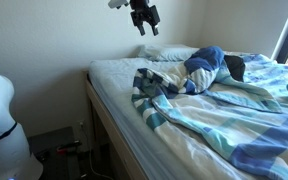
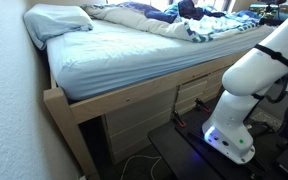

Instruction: Spread out the corner of the duvet

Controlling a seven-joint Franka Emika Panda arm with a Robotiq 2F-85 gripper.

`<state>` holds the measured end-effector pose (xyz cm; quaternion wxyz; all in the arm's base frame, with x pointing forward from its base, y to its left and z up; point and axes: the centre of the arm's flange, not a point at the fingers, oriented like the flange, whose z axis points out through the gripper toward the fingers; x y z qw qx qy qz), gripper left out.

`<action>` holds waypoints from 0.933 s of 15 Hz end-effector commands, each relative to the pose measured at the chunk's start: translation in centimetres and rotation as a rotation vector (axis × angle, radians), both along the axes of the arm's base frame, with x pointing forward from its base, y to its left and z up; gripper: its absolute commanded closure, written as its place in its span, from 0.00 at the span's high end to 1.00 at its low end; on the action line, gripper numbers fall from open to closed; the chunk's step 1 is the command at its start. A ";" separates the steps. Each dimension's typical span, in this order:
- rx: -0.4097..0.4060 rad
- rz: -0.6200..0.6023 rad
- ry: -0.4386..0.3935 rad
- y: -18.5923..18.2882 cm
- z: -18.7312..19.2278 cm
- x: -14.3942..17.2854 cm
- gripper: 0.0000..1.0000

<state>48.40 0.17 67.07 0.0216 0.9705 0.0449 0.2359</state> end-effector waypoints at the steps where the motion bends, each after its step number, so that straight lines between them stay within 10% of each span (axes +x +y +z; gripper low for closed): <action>1: -0.050 0.110 0.002 -3.0 -0.6 1.2 1.00; 14: -0.256 0.081 0.046 -15.1 -7.8 5.7 1.00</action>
